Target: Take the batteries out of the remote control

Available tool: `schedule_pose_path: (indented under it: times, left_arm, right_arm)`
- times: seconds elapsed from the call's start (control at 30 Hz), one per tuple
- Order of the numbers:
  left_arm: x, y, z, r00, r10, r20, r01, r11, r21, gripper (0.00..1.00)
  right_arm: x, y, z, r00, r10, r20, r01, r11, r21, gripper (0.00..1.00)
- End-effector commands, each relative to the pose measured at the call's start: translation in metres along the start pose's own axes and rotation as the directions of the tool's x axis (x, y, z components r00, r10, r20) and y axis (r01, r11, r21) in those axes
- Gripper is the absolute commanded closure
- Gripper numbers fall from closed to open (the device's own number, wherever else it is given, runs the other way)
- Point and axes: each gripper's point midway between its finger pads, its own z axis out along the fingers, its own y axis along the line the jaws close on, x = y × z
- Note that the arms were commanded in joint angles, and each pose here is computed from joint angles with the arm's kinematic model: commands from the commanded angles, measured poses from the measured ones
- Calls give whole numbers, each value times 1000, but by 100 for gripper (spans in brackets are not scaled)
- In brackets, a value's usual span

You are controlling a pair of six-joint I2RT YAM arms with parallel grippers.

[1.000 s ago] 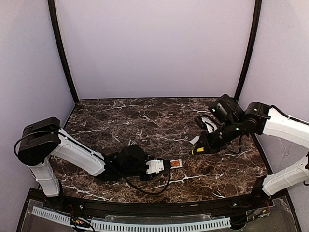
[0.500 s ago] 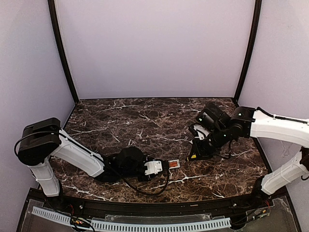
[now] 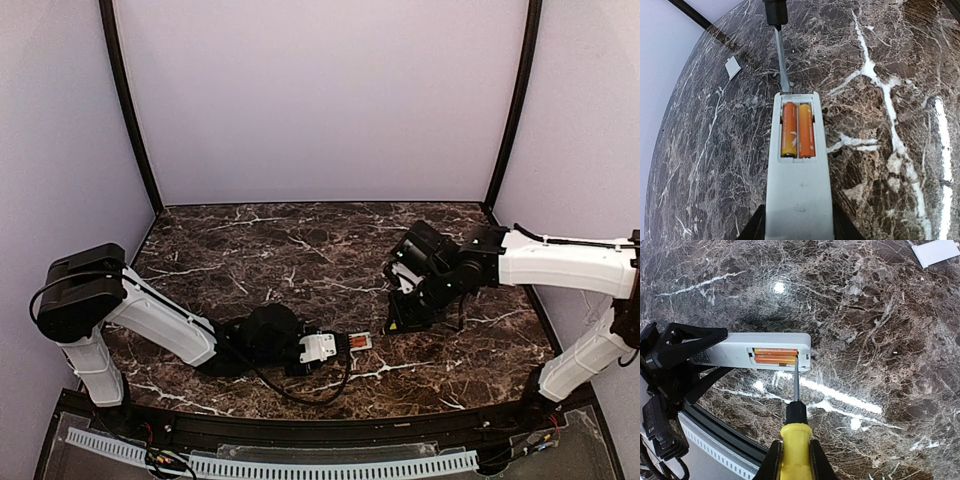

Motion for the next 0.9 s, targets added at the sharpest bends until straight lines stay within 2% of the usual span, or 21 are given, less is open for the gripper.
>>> schedule_pose_path:
  times: [0.0, 0.87]
  left_arm:
    - [-14, 5, -2, 999, -18, 28, 18, 1000, -2, 100]
    - [-9, 1, 2, 1000, -8, 7, 8, 1000, 3, 100]
  right_arm:
    - [-10, 8, 1, 999, -17, 38, 17, 1000, -9, 100]
    - [-5, 1, 14, 1000, -8, 5, 8, 1000, 21, 100]
